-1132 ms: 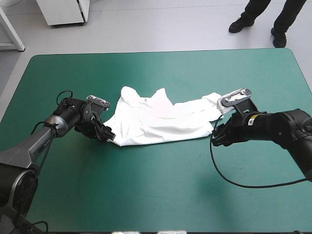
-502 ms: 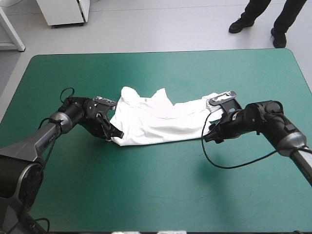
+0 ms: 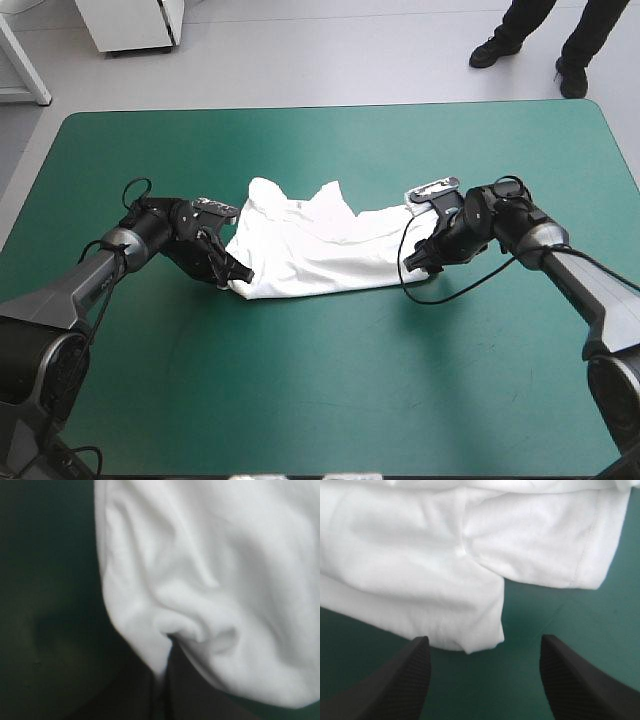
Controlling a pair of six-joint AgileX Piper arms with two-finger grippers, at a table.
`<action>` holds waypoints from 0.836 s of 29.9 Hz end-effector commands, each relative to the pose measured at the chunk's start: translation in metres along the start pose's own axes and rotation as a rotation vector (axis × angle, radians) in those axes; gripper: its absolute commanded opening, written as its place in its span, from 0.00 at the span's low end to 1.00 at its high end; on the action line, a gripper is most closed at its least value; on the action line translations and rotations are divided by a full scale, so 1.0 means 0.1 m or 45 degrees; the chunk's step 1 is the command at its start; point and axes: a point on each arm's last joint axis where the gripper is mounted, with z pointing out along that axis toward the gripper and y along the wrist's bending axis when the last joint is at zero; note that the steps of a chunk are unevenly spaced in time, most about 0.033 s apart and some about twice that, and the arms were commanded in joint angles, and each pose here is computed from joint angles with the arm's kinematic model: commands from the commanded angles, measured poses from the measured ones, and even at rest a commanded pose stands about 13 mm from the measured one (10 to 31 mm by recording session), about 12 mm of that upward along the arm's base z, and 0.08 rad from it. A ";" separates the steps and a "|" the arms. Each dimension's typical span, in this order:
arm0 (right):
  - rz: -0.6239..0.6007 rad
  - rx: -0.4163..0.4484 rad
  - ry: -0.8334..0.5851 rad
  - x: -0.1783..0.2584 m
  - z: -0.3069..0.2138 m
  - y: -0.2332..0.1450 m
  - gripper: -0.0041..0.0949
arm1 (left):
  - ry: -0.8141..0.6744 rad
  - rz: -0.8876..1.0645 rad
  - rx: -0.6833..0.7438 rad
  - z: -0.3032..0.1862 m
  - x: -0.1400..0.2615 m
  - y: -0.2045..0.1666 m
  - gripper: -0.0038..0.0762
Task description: Fold the cloth
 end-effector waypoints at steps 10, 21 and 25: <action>0.080 -0.101 0.074 -0.09 0.32 0.02 0.45 | -0.096 0.002 -0.033 0.12 -0.09 0.04 0.04; 0.064 -0.258 0.142 -0.11 0.17 0.13 0.03 | -0.058 0.023 -0.009 -0.16 -0.17 0.01 0.04; 0.053 -0.243 0.078 -0.19 -0.25 0.15 0.03 | -0.107 0.046 -0.003 -0.64 -0.17 -0.05 0.04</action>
